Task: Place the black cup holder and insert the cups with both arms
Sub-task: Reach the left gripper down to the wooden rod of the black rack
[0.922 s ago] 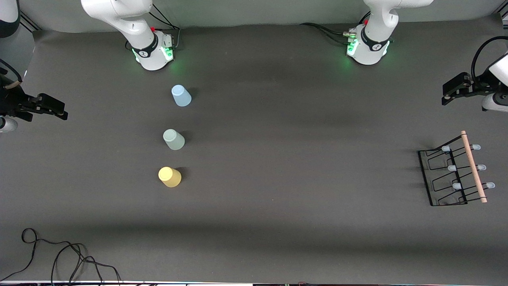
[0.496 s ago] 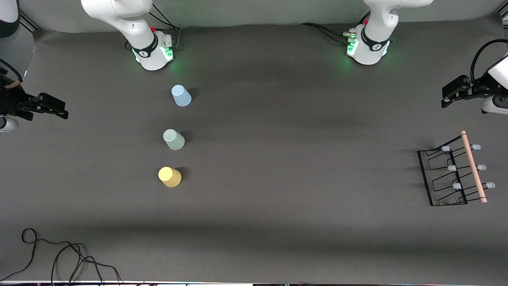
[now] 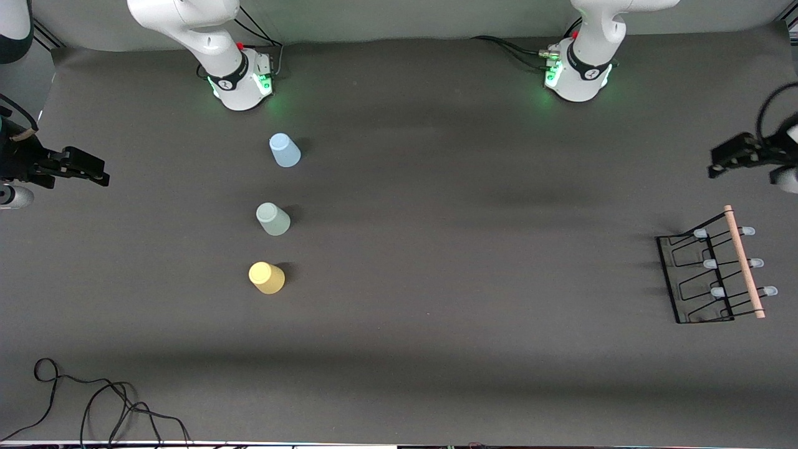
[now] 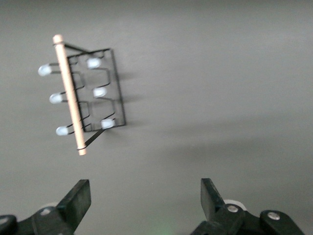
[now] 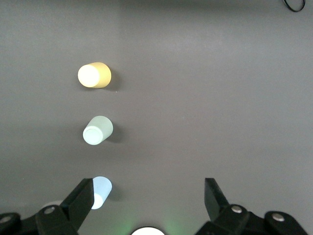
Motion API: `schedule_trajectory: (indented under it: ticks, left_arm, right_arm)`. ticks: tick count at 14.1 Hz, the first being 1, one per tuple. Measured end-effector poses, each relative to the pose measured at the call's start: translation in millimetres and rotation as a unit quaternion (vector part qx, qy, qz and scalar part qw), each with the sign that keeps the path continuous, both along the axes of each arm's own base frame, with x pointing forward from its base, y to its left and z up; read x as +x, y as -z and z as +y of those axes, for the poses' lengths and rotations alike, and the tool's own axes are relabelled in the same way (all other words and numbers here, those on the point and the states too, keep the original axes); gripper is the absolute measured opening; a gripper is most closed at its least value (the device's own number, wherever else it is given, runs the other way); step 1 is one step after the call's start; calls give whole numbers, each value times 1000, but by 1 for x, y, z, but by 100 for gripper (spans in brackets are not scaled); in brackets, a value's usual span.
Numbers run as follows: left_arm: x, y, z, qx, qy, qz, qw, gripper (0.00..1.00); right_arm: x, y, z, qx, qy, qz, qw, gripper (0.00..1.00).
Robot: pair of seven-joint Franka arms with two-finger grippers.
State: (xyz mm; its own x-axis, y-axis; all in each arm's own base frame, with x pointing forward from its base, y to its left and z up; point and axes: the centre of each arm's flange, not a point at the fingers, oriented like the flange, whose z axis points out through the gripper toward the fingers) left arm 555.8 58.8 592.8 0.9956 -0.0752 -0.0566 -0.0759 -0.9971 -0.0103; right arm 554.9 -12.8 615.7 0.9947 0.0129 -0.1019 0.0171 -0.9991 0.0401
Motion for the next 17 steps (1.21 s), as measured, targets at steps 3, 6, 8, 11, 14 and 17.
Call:
schedule_trajectory:
  ticks: [3,6,8,11,14,17]
  left_arm:
    - [22,44,58,3,-43,-3,999,100]
    - [42,92,96,7,-52,-4,999,100]
    - [50,123,117,7,-52,3,999,100]
    - [63,173,141,10,-62,4,998,100]
    - [68,212,153,9,-68,16,998,99]
    - [66,232,152,5,-66,30,997,82]
  right_arm:
    - [-1,4,0,0,0,6,1000,100]
    - [-1,4,0,0,0,7,1000,100]
    - [-1,4,0,0,0,7,1000,100]
    - [-1,4,0,0,0,7,1000,100]
    - [-1,4,0,0,0,7,1000,100]
    - [-1,4,0,0,0,7,1000,100]
